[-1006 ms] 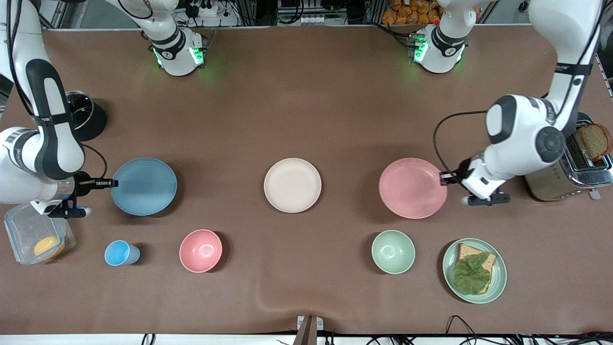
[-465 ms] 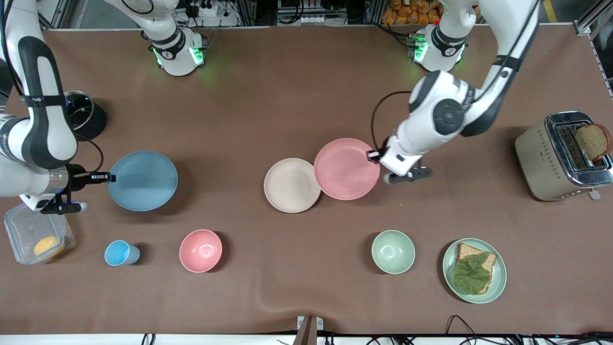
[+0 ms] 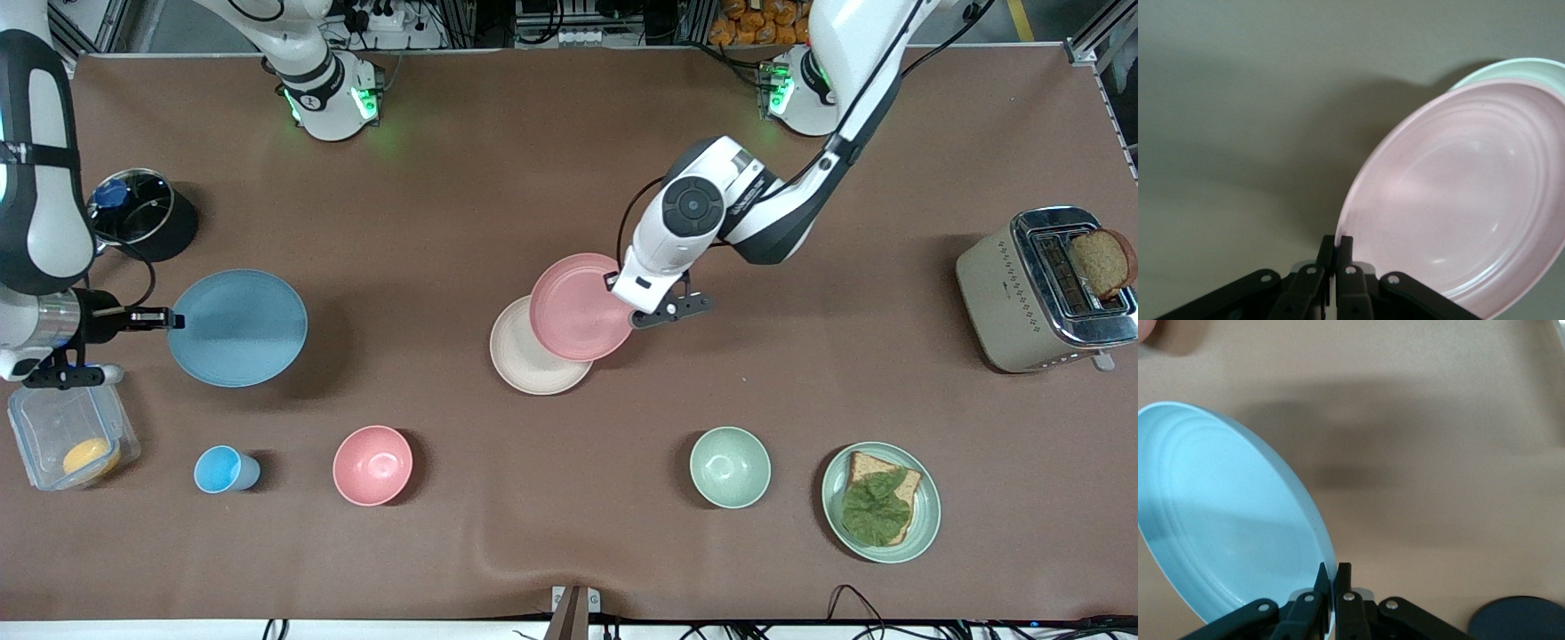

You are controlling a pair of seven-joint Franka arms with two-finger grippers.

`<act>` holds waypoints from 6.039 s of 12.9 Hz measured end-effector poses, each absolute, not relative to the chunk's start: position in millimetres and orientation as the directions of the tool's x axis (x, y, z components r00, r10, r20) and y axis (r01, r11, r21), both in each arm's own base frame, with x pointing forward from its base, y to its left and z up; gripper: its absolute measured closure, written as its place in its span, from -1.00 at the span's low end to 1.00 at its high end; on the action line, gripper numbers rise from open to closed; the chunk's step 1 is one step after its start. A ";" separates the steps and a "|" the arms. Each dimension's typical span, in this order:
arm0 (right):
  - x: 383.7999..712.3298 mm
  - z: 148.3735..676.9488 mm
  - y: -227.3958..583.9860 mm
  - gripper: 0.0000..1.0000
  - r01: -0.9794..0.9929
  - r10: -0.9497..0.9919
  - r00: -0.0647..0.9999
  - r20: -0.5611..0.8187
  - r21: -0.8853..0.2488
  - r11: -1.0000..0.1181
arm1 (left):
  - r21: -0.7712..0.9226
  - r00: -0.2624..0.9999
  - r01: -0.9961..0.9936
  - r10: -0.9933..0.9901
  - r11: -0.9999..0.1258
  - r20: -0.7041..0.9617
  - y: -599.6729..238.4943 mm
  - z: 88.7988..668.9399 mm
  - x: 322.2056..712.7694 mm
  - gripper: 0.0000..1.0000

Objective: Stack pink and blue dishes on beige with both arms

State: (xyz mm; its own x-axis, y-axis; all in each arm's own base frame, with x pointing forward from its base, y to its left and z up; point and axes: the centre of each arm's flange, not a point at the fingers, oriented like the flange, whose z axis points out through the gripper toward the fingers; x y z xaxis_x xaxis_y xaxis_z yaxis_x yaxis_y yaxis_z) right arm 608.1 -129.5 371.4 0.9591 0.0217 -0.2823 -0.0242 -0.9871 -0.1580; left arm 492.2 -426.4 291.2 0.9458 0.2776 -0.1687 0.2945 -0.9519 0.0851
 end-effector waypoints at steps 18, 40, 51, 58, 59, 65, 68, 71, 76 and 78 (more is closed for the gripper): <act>624.5 340.6 16.5 0.89 -0.059 0.052 0.942 -0.332 -0.316 -0.947 | 0.184 0.914 0.392 0.360 -0.901 -0.186 -460.8 219.9 508.0 0.91; 567.0 296.7 282.9 0.89 -0.367 -0.257 0.894 -0.367 -0.270 -0.890 | 0.017 0.996 0.047 0.048 -0.999 0.077 -253.3 458.5 619.0 -1.00; 551.3 247.7 324.0 0.89 -0.421 -0.314 0.880 -0.356 -0.281 -0.862 | -0.065 0.997 -0.082 -0.081 -0.994 -0.013 -132.9 563.1 605.6 -1.00; 554.8 239.4 317.5 0.30 -0.433 -0.327 0.873 -0.361 -0.267 -0.861 | -0.061 0.997 -0.049 -0.046 -0.997 -0.062 -118.2 609.6 585.0 -1.00; 559.2 243.9 310.9 0.06 -0.439 -0.332 0.870 -0.364 -0.266 -0.858 | -0.050 0.998 -0.035 -0.032 -0.998 -0.061 -113.0 622.2 577.7 -1.00; 594.4 310.4 206.8 -1.00 -0.387 -0.306 0.886 -0.348 -0.196 -0.901 | -0.039 0.998 0.033 0.035 -0.999 -0.050 -79.2 649.5 563.1 -1.00; 603.6 347.1 111.1 -1.00 -0.281 -0.202 0.920 -0.335 -0.207 -0.937 | -0.043 0.998 0.027 0.029 -0.999 -0.053 -82.3 651.4 560.1 -1.00; 596.0 412.6 22.0 -1.00 -0.139 -0.094 0.962 -0.256 -0.165 -0.976 | -0.049 0.997 0.008 0.012 -0.999 -0.071 -76.8 649.2 558.3 -1.00; 557.1 542.1 -23.0 -1.00 0.087 0.091 0.991 -0.098 -0.046 -0.995 | -0.025 0.994 0.028 0.031 -0.999 -0.102 -68.5 641.2 554.4 -1.00; 552.3 575.3 -22.7 -1.00 0.102 0.103 0.991 -0.082 -0.020 -0.995 | -0.009 0.992 0.050 0.051 -0.999 -0.113 -58.0 638.9 550.3 -1.00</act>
